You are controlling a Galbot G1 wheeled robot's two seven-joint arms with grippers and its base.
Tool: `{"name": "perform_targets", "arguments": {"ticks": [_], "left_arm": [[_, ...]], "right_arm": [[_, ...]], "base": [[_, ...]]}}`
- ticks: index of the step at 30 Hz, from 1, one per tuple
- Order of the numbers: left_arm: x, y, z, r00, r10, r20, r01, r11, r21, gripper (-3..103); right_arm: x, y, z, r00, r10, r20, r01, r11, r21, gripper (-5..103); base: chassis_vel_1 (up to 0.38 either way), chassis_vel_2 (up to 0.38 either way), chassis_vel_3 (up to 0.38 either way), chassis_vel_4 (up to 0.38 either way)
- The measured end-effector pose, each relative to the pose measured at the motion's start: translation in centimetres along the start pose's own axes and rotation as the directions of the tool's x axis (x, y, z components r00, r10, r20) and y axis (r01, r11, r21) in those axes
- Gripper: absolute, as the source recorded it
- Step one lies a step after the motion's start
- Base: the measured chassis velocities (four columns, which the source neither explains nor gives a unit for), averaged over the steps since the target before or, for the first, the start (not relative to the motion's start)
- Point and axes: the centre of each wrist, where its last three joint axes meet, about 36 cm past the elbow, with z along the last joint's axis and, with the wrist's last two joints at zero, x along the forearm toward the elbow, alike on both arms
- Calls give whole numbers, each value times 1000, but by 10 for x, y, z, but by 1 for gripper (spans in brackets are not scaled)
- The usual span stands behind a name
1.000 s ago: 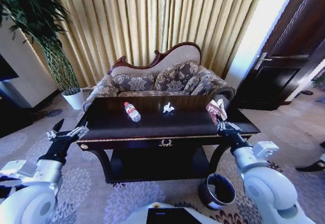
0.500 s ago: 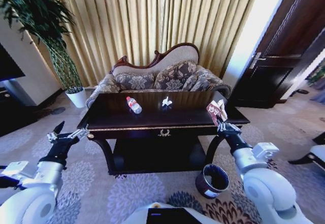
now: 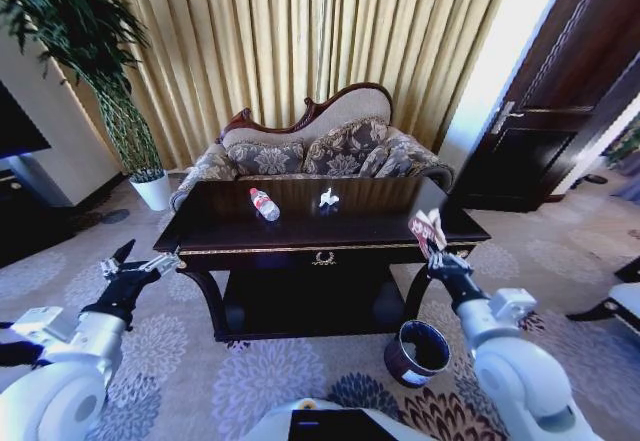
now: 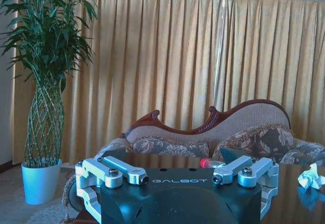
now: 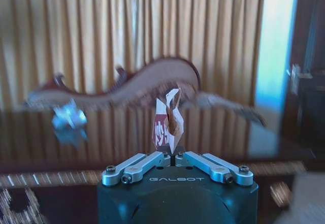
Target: Move to the front of the table and place the trash on the table into the trash bin.
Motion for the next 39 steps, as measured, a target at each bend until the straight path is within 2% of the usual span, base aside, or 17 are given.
{"name": "perform_targets", "arguments": {"ticks": [2, 6, 7, 11, 12, 13, 15, 19, 23, 25, 27, 28, 31, 32, 34, 37, 39], "left_arm": [[0, 0, 0, 1000, -1, 1, 1, 1000, 0, 100], [0, 0, 0, 1000, -7, 7, 7, 1000, 6, 100], [0, 0, 0, 1000, -7, 7, 7, 1000, 6, 100], [0, 1, -1, 1000, -12, 14, 12, 1000, 4, 100], [0, 1, -1, 1000, -12, 14, 12, 1000, 4, 100], [1, 3, -2, 1000, -19, 19, 19, 1000, 2, 100], [1, 4, -2, 1000, -23, 21, 23, 1000, 0, 100], [5, 6, -1, 999, -39, 19, 39, 999, 0, 100], [5, 6, 0, 999, -40, 26, 40, 999, 2, 100], [5, 6, 0, 999, -39, 27, 39, 999, 2, 100], [5, 8, -2, 998, -41, 37, 41, 999, -8, 100], [6, 9, -3, 998, -43, 41, 44, 999, -13, 100], [7, 11, -4, 998, -48, 43, 49, 999, -18, 100], [7, 12, -5, 998, -49, 43, 50, 999, -19, 100], [8, 12, -5, 998, -50, 44, 50, 999, -19, 100], [8, 12, -4, 998, -51, 43, 51, 999, -15, 100], [8, 12, -4, 998, -50, 43, 51, 999, -15, 100]], "right_arm": [[-1, -5, 12, 1000, 14, -22, -14, 1000, 3, 0], [-15, -23, 91, 979, 101, -176, -101, 995, 8, 0], [-15, -23, 91, 979, 101, -176, -101, 995, 8, 0], [-47, -46, 166, 928, 184, -324, -179, 983, 47, 0], [-47, -46, 166, 928, 184, -324, -179, 983, 47, 0], [-60, -58, 192, 902, 217, -374, -206, 976, 71, 0], [-66, -63, 203, 890, 231, -393, -218, 973, 79, 0], [-96, -83, 252, 831, 300, -468, -291, 952, 95, 0], [-118, -93, 272, 809, 347, -474, -318, 937, 143, 0], [-120, -94, 274, 807, 354, -473, -317, 935, 158, 0], [-127, -99, 279, 804, 373, -464, -310, 927, 210, -3], [-128, -99, 280, 803, 376, -463, -308, 926, 218, 1], [-130, -100, 281, 805, 382, -453, -298, 922, 249, 1], [-130, -101, 282, 809, 386, -444, -289, 918, 271, 17], [-129, -102, 281, 813, 389, -433, -279, 914, 296, 17], [-129, -101, 277, 823, 387, -415, -270, 910, 315, 33], [-129, -101, 276, 824, 387, -414, -269, 910, 315, 38]], "base": [[0, 0, 0, 0], [0, 0, 0, 0], [0, 0, 0, 0], [0, 0, 0, 0], [0, 0, 0, 0], [0, 0, 0, 0], [0, 0, 0, 0], [0, 0, 0, 0], [0, 0, 0, 0], [0, 0, 0, 0], [0, 0, 0, 0], [0, 0, 0, 0], [0, 0, 0, 0], [0, 0, 0, 0], [0, 0, 0, 0], [0, 0, 0, 0], [0, 0, 0, 0]]}}
